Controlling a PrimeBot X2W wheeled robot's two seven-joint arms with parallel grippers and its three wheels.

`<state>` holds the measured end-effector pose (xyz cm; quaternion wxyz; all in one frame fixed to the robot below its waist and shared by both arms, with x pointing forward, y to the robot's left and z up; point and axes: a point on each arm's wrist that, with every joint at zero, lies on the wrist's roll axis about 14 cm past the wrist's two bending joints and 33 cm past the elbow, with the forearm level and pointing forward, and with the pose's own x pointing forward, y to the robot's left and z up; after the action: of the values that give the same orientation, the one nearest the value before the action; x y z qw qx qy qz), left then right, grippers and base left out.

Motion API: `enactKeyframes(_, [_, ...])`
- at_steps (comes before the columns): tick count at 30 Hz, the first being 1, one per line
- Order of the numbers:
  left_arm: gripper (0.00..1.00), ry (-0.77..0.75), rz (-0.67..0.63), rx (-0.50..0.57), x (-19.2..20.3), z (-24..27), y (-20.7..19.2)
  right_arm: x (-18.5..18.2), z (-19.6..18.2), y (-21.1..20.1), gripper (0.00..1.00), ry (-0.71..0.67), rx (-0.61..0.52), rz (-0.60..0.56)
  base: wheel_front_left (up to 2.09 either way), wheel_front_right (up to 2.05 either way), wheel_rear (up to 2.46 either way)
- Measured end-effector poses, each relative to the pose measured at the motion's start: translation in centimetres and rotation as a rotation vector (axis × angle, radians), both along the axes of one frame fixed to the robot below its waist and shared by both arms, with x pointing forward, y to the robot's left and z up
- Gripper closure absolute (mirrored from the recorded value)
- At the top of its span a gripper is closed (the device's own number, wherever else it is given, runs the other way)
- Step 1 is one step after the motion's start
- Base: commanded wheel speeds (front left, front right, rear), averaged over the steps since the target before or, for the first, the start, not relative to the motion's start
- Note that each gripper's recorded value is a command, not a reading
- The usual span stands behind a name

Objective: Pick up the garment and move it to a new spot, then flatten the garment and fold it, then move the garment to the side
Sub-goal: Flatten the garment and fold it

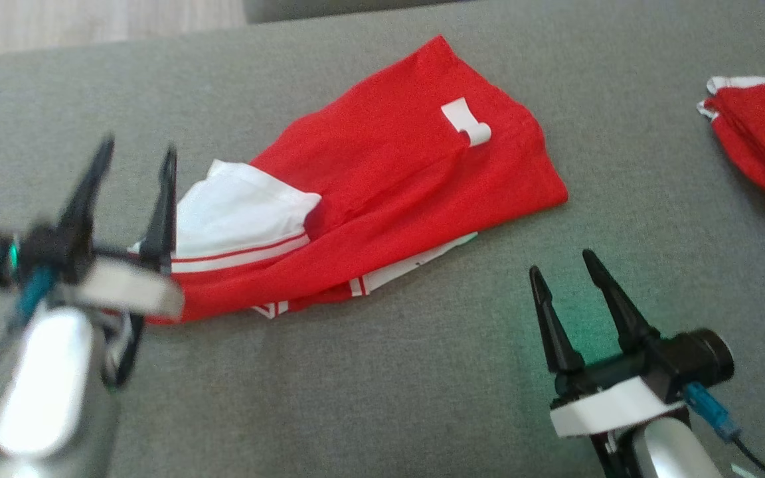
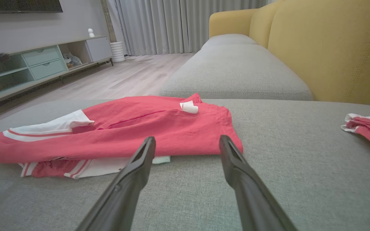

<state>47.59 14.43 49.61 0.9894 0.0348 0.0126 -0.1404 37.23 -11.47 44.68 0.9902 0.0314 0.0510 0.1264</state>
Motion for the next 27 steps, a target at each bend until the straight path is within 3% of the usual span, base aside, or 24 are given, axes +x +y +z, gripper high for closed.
enactKeyframes(6, [0.0, 0.173, -0.138, 0.175, 4.7, -1.3, -2.0, 1.7, -0.2, -0.1, 0.0, -0.004, -0.008, -0.001, 0.0, 0.0, 0.0])
enactKeyframes(16, [0.0, 0.603, -0.26, 0.341, 3.4, -11.1, -1.5, 1.9, -1.6, -2.0, 0.0, 0.042, -0.001, -0.061, 0.0, 0.0, 0.0])
enactKeyframes(25, [0.0, 0.676, -0.305, 0.355, 3.4, -13.3, -1.9, 2.6, -1.8, -3.0, 0.0, 0.041, -0.009, -0.085, 0.0, 0.0, 0.0])
enactKeyframes(26, [0.02, 0.676, -0.307, 0.359, 3.4, -13.3, -1.9, 2.6, -1.7, -3.0, 0.0, 0.038, -0.009, -0.086, 0.0, 0.0, 0.0])
enactKeyframes(27, [0.13, 0.674, -0.311, 0.359, 3.4, -13.3, -1.9, 2.6, -1.6, -3.0, 0.0, 0.035, -0.01, -0.088, 0.0, 0.0, 0.0])
